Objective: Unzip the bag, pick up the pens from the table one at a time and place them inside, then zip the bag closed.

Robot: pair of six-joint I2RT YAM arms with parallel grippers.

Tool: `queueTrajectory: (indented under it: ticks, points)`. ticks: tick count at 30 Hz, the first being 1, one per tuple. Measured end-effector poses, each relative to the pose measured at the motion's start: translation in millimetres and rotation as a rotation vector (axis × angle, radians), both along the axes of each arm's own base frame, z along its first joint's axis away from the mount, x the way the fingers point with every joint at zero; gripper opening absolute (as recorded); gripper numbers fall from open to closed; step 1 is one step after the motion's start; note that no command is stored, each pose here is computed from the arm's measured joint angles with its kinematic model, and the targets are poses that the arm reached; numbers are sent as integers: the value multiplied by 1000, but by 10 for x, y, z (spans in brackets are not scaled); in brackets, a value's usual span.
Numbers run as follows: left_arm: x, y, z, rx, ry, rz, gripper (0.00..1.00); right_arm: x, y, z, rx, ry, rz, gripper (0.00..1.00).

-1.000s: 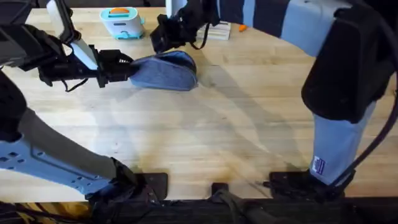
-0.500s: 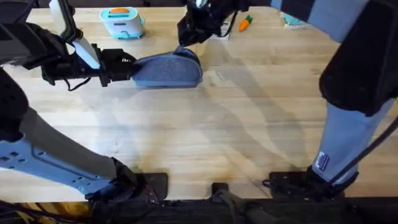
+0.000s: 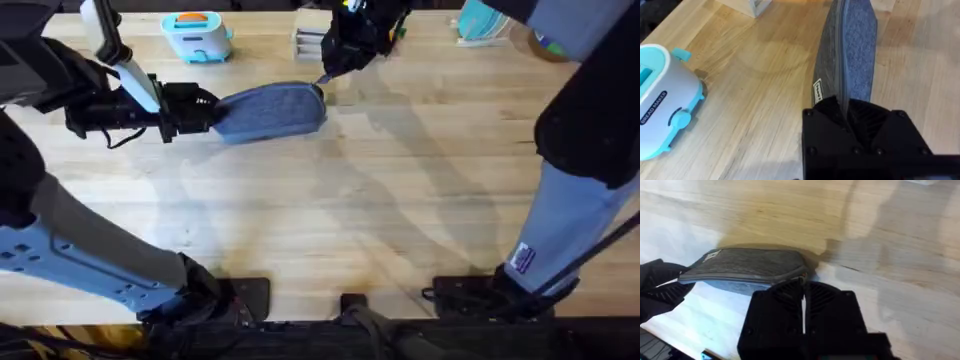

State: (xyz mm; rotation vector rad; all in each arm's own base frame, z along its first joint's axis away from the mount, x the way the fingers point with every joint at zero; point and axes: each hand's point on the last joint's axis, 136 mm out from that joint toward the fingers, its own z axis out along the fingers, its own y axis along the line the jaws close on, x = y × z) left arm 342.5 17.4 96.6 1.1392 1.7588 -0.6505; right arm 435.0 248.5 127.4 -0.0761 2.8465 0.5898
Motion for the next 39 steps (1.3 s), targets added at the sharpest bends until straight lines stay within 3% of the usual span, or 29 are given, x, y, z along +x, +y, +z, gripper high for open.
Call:
queueTrajectory:
  ticks: [8,15,24,28,34,35,38,39]
  points:
    - [-1,0,-1,1,1,0,42,-3,-108,-118,-60,6,-35,35]
    - [-12,52,-14,7,7,13,42,-47,-790,-868,-247,73,-236,34]
    - [-12,52,-14,7,7,13,42,-73,-811,-866,-250,81,-259,33]
    - [-12,52,-14,7,8,13,42,-52,-761,-605,-227,31,-236,33]
    - [-12,52,-14,7,7,13,42,-10,-735,307,-146,-165,-205,33]
    - [-9,53,-15,8,6,13,42,-102,-773,659,-136,-231,-168,104]
    - [-6,55,-15,9,4,13,42,-224,-819,838,-150,-260,-122,354]
    - [-4,56,-15,10,2,13,42,-261,-832,868,-155,-262,-111,485]
